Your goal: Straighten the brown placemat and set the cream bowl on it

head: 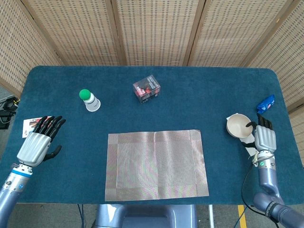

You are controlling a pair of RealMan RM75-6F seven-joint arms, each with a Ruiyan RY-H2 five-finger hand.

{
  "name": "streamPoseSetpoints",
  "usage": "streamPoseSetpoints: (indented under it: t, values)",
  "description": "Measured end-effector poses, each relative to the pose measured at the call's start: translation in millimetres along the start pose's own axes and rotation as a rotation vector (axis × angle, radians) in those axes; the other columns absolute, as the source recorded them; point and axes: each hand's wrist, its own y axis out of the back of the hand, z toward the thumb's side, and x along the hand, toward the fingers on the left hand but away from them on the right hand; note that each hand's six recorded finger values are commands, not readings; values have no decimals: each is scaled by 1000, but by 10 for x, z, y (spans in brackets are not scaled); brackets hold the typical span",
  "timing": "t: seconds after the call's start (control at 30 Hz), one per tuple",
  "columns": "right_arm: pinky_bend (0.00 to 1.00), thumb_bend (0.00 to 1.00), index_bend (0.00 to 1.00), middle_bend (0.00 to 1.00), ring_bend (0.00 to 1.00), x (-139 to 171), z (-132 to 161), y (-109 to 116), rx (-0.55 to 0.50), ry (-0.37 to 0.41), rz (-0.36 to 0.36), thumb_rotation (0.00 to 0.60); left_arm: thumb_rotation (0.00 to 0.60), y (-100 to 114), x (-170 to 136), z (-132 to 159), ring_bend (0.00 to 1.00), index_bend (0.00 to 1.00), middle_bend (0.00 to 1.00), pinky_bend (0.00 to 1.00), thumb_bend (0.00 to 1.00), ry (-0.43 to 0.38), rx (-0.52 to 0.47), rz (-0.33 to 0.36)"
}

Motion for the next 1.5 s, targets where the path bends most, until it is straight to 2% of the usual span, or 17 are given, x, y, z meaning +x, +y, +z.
streamPoseSetpoints:
  t: [0.5,0.7,0.87,0.97,1.27,1.5]
  values:
    - [64,251,564,203,10,-87,63,-192,31,14,-14,600,600,-8,13,-14,0,0,0,0,373,7,-14,0]
    - [67,344,570,205,11,-106,123,-277,30,27,-15,600,600,-15,21,-18,0,0,0,0,373,6,-17,-2]
    - [78,486,600,220,26,-117,148,-327,29,32,-12,600,600,-15,22,-17,0,0,0,0,380,5,-20,-2]
    - [82,533,624,231,34,-119,168,-330,27,37,-21,600,600,-14,24,-14,0,0,0,0,382,3,-21,-1]
    - [96,544,661,244,49,-97,196,-333,27,49,-36,600,600,-13,26,-13,0,0,0,0,382,2,-23,1]
    - [115,544,682,260,69,-20,280,-282,14,93,-76,600,600,-10,27,-17,0,0,0,0,383,3,-25,2]
